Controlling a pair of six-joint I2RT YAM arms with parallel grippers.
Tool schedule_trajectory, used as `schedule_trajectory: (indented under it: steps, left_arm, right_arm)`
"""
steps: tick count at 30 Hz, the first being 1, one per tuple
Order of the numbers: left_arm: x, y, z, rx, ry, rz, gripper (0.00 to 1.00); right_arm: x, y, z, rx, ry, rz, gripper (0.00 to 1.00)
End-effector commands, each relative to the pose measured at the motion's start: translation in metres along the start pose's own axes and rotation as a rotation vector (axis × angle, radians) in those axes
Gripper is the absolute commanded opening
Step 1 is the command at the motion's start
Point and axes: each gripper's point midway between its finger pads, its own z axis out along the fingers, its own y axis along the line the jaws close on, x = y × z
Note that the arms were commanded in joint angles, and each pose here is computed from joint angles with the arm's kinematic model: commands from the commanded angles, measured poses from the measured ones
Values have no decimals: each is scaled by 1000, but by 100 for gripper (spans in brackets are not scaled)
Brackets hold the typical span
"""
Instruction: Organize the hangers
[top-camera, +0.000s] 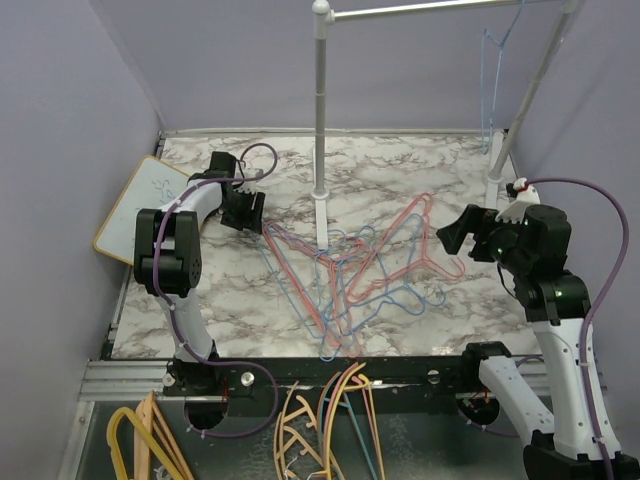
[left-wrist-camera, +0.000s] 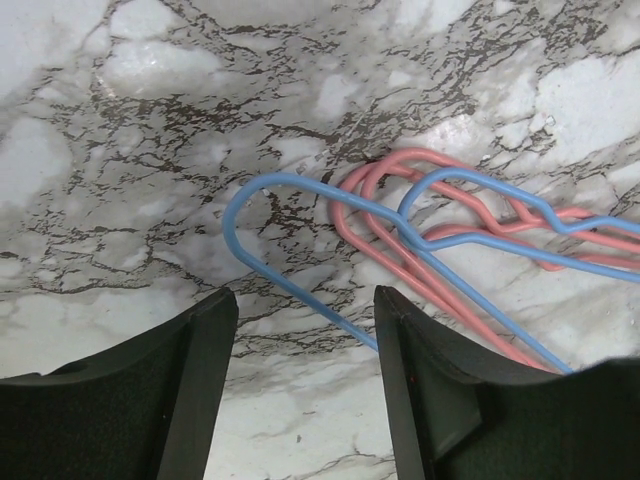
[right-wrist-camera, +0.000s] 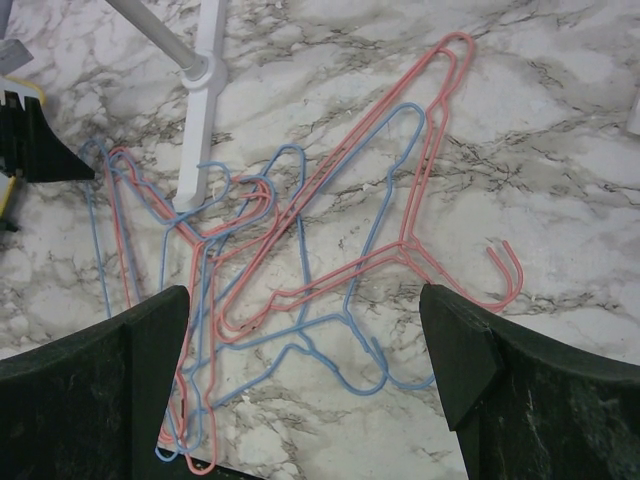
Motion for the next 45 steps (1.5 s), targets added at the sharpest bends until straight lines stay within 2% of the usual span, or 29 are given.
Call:
schedule_trajectory:
  steps: [1, 14, 17, 21, 22, 25, 29, 33, 38, 41, 45]
  left_arm:
    - [4, 5, 6, -42, -9, -75, 57]
    - [36, -7, 26, 6, 7, -156, 37]
    - [44, -15, 32, 53, 29, -170, 25]
    - [45, -20, 36, 84, 45, -177, 2]
    - [44, -22, 36, 93, 44, -181, 0]
    - [43, -30, 34, 137, 46, -192, 0]
    - [33, -47, 19, 219, 46, -205, 0]
    - [13, -71, -12, 317, -6, -210, 0]
    - [-21, -103, -64, 477, -96, -237, 0]
    - [-37, -107, -92, 519, -152, -256, 0]
    - [-56, -100, -116, 587, -224, -352, 0]
  right_arm:
    - [-4, 5, -4, -24, -33, -5, 100]
    - [5, 9, -5, -58, -19, 6, 100]
    - [7, 8, -4, -57, -13, 12, 99]
    - [8, 9, -4, -59, -4, 13, 99]
    - [9, 10, -4, -63, 0, 14, 99]
    - [11, 13, -4, -82, 14, 16, 99]
    - [27, 29, -2, -194, 83, 29, 98]
    - [55, 49, -3, -344, 157, 87, 96]
    - [81, 37, 0, -307, 197, 109, 94]
    - [93, 41, -1, -345, 229, 129, 94]
    - [100, 51, 1, -422, 234, 172, 93]
